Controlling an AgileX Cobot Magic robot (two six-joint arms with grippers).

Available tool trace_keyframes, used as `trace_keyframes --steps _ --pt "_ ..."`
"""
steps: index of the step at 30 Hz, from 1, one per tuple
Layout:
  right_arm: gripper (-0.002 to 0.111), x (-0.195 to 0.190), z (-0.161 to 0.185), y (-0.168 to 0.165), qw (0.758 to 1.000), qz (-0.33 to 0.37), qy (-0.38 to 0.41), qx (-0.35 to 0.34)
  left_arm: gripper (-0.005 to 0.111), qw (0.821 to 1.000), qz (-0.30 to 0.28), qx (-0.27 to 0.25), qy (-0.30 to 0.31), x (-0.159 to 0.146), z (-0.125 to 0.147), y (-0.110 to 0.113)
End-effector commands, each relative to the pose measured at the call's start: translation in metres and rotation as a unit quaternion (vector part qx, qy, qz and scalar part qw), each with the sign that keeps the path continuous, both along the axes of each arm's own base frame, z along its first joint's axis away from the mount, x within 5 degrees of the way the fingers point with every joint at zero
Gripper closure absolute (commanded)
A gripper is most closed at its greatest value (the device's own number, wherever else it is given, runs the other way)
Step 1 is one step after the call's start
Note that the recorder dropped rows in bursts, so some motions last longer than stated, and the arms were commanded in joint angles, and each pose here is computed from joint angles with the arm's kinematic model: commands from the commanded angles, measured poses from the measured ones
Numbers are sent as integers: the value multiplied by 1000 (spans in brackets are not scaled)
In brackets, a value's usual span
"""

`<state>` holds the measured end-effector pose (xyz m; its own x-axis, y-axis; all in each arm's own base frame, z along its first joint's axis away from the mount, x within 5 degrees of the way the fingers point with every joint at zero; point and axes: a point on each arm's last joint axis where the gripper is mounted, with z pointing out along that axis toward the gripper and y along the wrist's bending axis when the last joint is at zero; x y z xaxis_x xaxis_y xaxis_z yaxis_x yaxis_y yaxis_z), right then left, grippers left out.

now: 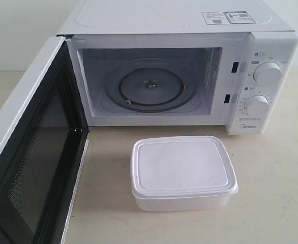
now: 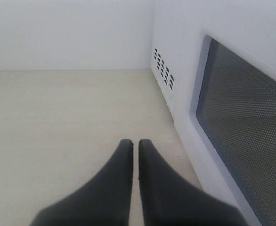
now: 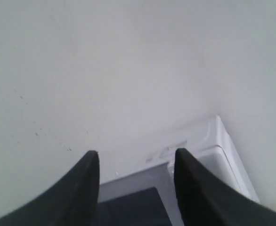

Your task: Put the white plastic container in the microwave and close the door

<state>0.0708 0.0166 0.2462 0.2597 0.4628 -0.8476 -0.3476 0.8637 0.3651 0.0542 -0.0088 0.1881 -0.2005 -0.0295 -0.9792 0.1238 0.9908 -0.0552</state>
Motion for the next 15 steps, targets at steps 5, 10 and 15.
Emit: trace_keyframes --steps 5,10,15 --pt "63 3 10 0 1000 0 11 5 102 1000 2 -3 -1 0 0 0" --pt "63 5 37 -2 998 -11 58 10 102 1000 2 -3 -1 0 0 0" --pt "63 3 54 -3 998 5 42 56 102 1000 2 -3 -1 0 0 0"
